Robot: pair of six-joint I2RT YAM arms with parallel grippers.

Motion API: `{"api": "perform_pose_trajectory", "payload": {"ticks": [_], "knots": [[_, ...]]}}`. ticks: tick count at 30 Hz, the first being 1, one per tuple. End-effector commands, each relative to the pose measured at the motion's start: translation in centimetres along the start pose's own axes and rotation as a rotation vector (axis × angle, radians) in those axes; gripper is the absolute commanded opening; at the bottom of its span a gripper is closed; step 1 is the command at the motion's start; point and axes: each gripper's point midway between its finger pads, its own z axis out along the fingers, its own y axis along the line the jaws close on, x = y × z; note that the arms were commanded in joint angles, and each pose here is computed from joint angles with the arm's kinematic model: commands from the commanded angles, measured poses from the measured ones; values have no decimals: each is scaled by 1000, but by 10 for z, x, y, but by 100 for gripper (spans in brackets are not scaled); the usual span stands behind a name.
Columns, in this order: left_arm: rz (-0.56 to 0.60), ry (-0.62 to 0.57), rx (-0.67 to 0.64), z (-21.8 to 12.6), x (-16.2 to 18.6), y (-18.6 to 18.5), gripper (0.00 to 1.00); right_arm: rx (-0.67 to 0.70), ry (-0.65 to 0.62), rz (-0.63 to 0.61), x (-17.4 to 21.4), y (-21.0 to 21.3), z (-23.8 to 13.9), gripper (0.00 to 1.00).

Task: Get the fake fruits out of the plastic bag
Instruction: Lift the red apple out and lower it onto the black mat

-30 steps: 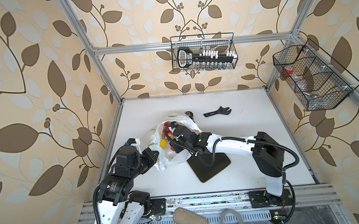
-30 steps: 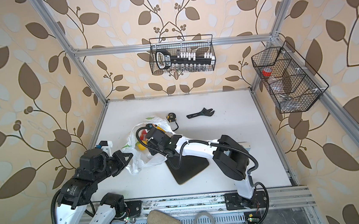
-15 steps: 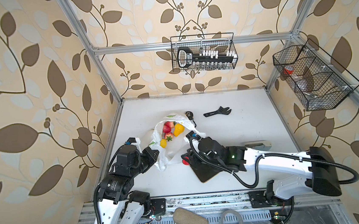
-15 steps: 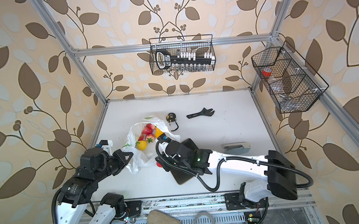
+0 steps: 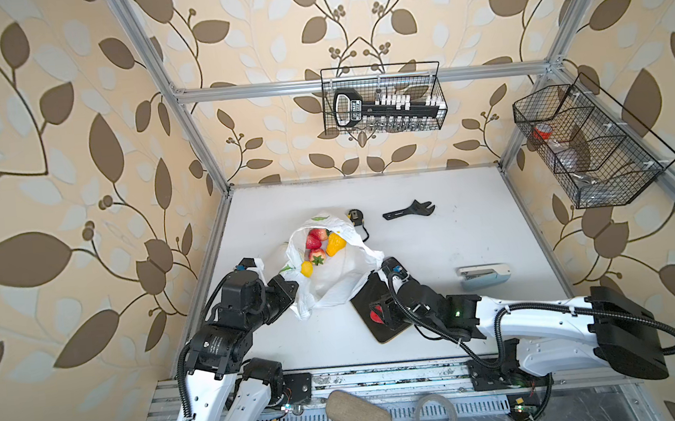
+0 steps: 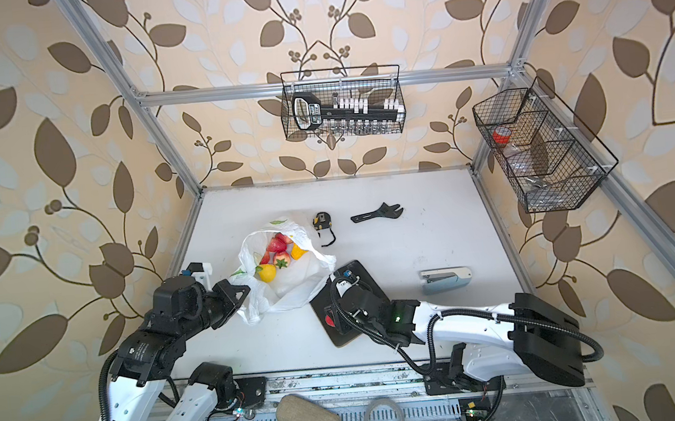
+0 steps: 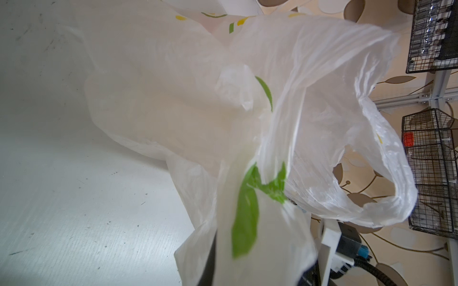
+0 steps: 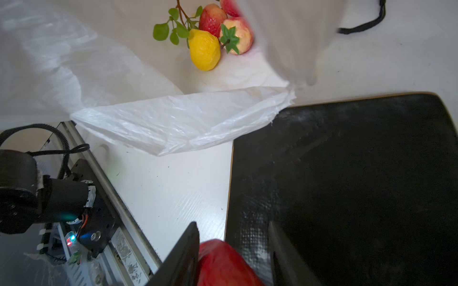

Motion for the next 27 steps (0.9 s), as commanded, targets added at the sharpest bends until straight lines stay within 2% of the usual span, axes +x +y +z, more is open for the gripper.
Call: {"api": "perform_pose_trajectory", "payload": {"ticks": [1,14,22,27], "knots": [[17,-25,23,-4,-6,-9,0,-1,-43,83,-2,-5,13,45],[23,-30,29,-9,-6,-11,0,36,27,127,28,-27,47,47],[26,-32,23,-11,-6,-11,0,65,35,142,36,-37,45,61],[27,-32,26,-12,-7,-12,0,72,9,144,28,-39,35,67]]}}
